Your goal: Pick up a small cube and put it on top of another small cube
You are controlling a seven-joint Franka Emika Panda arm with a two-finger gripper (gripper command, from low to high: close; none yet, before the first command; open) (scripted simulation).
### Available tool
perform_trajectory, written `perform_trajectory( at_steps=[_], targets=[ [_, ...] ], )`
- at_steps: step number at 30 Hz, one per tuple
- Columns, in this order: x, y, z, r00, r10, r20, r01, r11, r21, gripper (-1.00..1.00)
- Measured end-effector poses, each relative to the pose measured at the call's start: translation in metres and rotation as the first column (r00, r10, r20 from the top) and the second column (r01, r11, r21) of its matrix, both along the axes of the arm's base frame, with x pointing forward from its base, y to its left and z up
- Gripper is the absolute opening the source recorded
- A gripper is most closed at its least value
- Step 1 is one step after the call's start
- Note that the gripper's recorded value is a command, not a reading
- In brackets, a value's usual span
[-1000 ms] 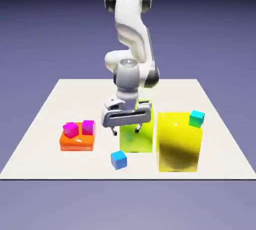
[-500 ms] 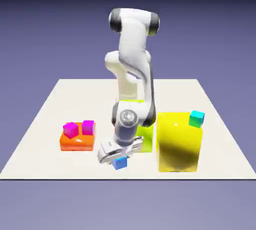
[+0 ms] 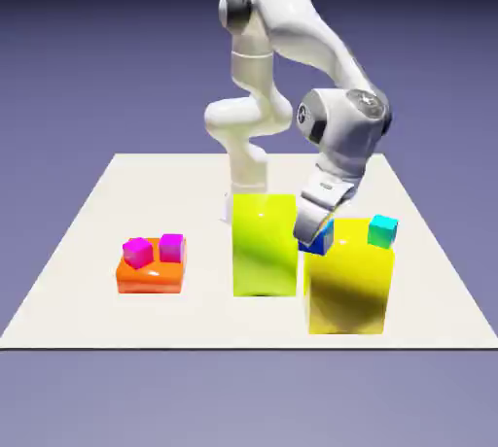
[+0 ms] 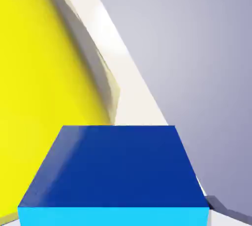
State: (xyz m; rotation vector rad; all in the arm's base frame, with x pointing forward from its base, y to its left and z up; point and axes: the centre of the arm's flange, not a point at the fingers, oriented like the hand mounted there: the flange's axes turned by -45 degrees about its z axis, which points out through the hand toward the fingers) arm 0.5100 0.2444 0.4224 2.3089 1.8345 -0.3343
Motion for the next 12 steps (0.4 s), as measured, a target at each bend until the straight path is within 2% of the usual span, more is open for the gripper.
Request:
perform_trajectory(
  at_steps=[3, 5, 9, 10, 12],
  targets=[
    [-0.047, 0.080, 0.041, 0.969, 0.245, -0.002, -0.245, 0.968, -0.044, -1.00],
    [-0.049, 0.085, 0.035, 0.966, 0.259, -0.011, -0.259, 0.964, -0.055, -1.00],
    [-0.048, 0.069, -0.031, 0.966, 0.259, -0.011, -0.259, 0.964, -0.055, -1.00],
    [-0.049, 0.069, -0.032, 0.965, 0.261, -0.011, -0.261, 0.964, -0.055, 1.00],
    [-0.049, 0.069, -0.032, 0.965, 0.261, -0.009, -0.261, 0.964, -0.056, 1.00]
  ],
)
